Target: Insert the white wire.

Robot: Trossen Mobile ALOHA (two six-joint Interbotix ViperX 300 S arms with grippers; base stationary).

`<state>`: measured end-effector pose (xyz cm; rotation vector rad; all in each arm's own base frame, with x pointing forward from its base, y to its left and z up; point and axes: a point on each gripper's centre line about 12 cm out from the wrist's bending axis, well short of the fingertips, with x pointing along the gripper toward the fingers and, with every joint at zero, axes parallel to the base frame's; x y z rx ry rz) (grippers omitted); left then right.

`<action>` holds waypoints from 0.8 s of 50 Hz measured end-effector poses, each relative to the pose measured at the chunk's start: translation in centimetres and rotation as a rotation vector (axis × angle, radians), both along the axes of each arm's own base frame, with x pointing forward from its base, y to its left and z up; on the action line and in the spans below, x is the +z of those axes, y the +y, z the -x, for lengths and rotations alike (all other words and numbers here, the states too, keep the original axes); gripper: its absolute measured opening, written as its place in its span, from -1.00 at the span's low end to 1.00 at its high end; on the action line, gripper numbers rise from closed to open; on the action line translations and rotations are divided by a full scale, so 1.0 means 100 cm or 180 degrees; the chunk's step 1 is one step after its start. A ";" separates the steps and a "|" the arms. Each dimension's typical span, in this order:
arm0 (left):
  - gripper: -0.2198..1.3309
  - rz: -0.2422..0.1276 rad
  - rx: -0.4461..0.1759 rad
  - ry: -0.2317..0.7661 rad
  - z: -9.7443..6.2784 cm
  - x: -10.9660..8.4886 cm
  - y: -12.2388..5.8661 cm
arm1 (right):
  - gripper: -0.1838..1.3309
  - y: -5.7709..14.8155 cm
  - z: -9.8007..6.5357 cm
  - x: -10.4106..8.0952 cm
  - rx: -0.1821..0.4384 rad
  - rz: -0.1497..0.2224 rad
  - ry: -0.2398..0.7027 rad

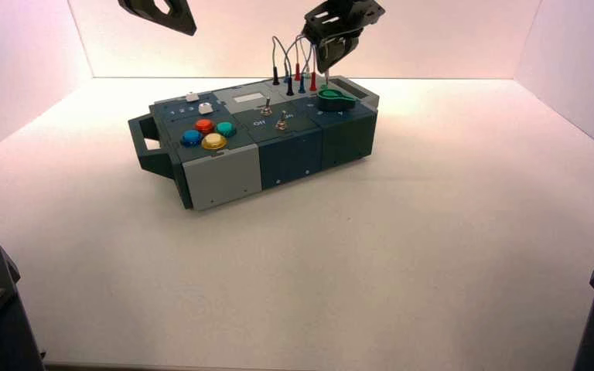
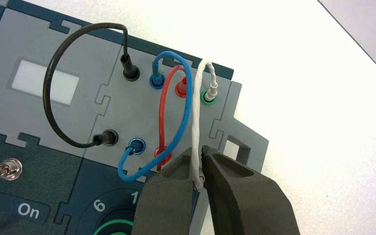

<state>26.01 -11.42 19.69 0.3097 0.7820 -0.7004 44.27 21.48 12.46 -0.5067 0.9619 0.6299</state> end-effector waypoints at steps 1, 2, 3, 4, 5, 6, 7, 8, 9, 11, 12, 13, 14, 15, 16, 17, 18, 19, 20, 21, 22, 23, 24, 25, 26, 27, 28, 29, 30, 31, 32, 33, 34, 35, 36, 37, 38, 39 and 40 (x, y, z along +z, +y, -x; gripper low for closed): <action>-0.92 0.0000 0.0000 0.0000 0.000 0.000 0.000 | -0.78 -0.001 0.000 0.000 -0.0005 0.0000 0.0000; -0.92 0.0000 0.0000 0.0000 0.000 0.000 0.000 | -0.78 -0.001 0.000 0.000 -0.0005 0.0000 0.0000; -0.92 0.0000 0.0000 0.0000 0.000 0.000 0.000 | -0.78 0.000 0.000 0.000 -0.0002 -0.0004 0.0002; -0.92 0.0000 0.0003 -0.0004 0.000 0.000 0.000 | -0.78 0.000 0.000 0.000 0.0000 0.0000 0.0000; -0.92 0.0002 0.0006 -0.0002 0.000 0.000 0.000 | -0.78 0.000 0.000 0.000 0.0000 0.0000 0.0000; -0.92 0.0002 0.0006 -0.0002 0.000 0.000 0.000 | -0.78 0.000 0.000 0.000 -0.0001 -0.0002 -0.0005; -0.92 0.0002 0.0006 -0.0002 0.000 0.000 0.000 | -0.78 0.000 0.000 0.000 -0.0001 -0.0002 -0.0005; -0.92 0.0000 0.0003 -0.0004 0.000 0.000 0.000 | -0.78 0.000 0.000 0.000 -0.0001 -0.0002 -0.0005; -0.92 0.0000 0.0003 -0.0004 0.000 0.000 0.000 | -0.78 0.000 0.000 0.000 -0.0001 -0.0002 -0.0005; -0.92 0.0000 0.0003 -0.0004 0.000 0.000 0.000 | -0.78 0.001 0.000 0.000 0.0004 -0.0004 -0.0009; -0.92 0.0003 0.0006 -0.0006 0.000 0.001 0.000 | -0.78 0.001 0.000 0.000 0.0009 -0.0004 -0.0009; -0.92 0.0002 0.0006 -0.0002 0.000 0.000 0.000 | -0.78 0.002 0.000 0.000 0.0008 -0.0005 -0.0014; -0.92 0.0002 0.0006 -0.0002 0.000 0.000 0.000 | -0.78 0.002 0.000 0.000 0.0013 -0.0007 -0.0018; -0.92 -0.0005 0.0000 -0.0005 0.000 0.000 0.000 | -0.78 0.002 0.000 0.000 0.0012 -0.0009 -0.0023; -0.92 0.0000 0.0000 0.0000 0.000 0.000 0.000 | -0.78 0.002 0.000 0.000 0.0012 -0.0009 -0.0023; -0.92 0.0000 0.0003 -0.0004 0.000 0.000 0.000 | -0.78 0.002 0.000 0.001 0.0012 -0.0011 -0.0027; -0.92 0.0000 0.0000 0.0000 0.000 0.000 0.000 | -0.78 0.002 0.000 0.001 0.0012 -0.0011 -0.0027; -0.92 0.0000 0.0003 -0.0004 0.000 0.000 0.000 | -0.78 0.002 0.000 0.001 0.0012 -0.0011 -0.0027; -0.92 0.0000 0.0003 -0.0004 0.000 0.000 0.000 | -0.78 0.002 0.000 0.001 0.0011 -0.0013 -0.0032; -0.92 0.0002 0.0006 -0.0002 0.000 0.000 0.000 | -0.78 0.002 0.000 0.001 0.0011 -0.0014 -0.0036; -0.92 0.0000 0.0003 -0.0004 0.000 0.000 0.000 | -0.78 0.003 0.000 0.001 0.0008 -0.0018 -0.0034; -0.92 0.0002 0.0006 -0.0002 0.000 0.000 0.000 | -0.78 0.003 -0.001 0.001 0.0010 -0.0018 -0.0045; -0.92 0.0000 0.0000 0.0000 0.000 0.000 0.000 | -0.78 0.003 -0.001 0.001 0.0009 -0.0020 -0.0050; -0.92 0.0000 0.0003 -0.0004 0.000 0.000 0.000 | -0.78 0.003 -0.001 0.001 0.0009 -0.0020 -0.0050; -0.92 0.0000 0.0000 0.0000 0.000 0.000 0.000 | -0.78 0.003 -0.001 0.002 0.0009 -0.0024 -0.0059; -0.92 0.0000 0.0003 -0.0004 0.000 0.000 0.000 | -0.78 0.003 -0.001 0.001 0.0009 -0.0022 -0.0054; -0.92 0.0002 0.0006 -0.0002 0.000 0.000 0.000 | -0.78 0.003 -0.001 0.001 0.0009 -0.0022 -0.0054; -0.92 0.0002 0.0006 -0.0002 0.000 0.000 0.000 | -0.78 0.003 -0.001 0.001 0.0009 -0.0022 -0.0054; -0.92 0.0002 0.0004 0.0002 0.000 0.000 0.000 | -0.78 0.003 -0.001 0.001 0.0009 -0.0022 -0.0054; -0.92 0.0000 0.0003 -0.0004 0.000 0.000 0.000 | -0.78 0.003 -0.001 0.001 0.0009 -0.0022 -0.0054; -0.92 0.0000 0.0000 0.0000 0.000 0.000 0.000 | -0.78 0.003 -0.001 0.001 0.0008 -0.0023 -0.0059; -0.92 0.0000 0.0000 0.0000 0.000 0.000 0.000 | -0.78 0.003 -0.001 0.001 0.0008 -0.0023 -0.0059; -0.92 0.0000 0.0003 -0.0004 0.000 0.000 0.000 | -0.78 0.003 -0.001 0.001 0.0008 -0.0023 -0.0059; -0.92 0.0000 0.0003 -0.0004 0.000 0.000 0.000 | -0.78 0.003 -0.001 0.002 0.0008 -0.0025 -0.0063; -0.92 0.0002 0.0004 0.0002 0.000 0.000 0.000 | -0.78 0.003 -0.001 0.001 0.0006 -0.0027 -0.0057; -0.92 0.0002 0.0006 -0.0002 0.000 0.000 0.000 | -0.78 0.003 -0.001 0.001 0.0008 -0.0023 -0.0059; -0.92 0.0000 0.0003 -0.0004 0.000 0.000 0.000 | -0.78 0.003 -0.001 0.001 0.0008 -0.0023 -0.0059; -0.92 0.0000 0.0003 -0.0004 0.000 0.000 0.000 | -0.78 0.003 -0.001 0.001 0.0008 -0.0023 -0.0059; -0.92 0.0002 0.0004 0.0002 0.000 0.000 0.000 | -0.78 0.003 -0.001 0.001 0.0008 -0.0023 -0.0059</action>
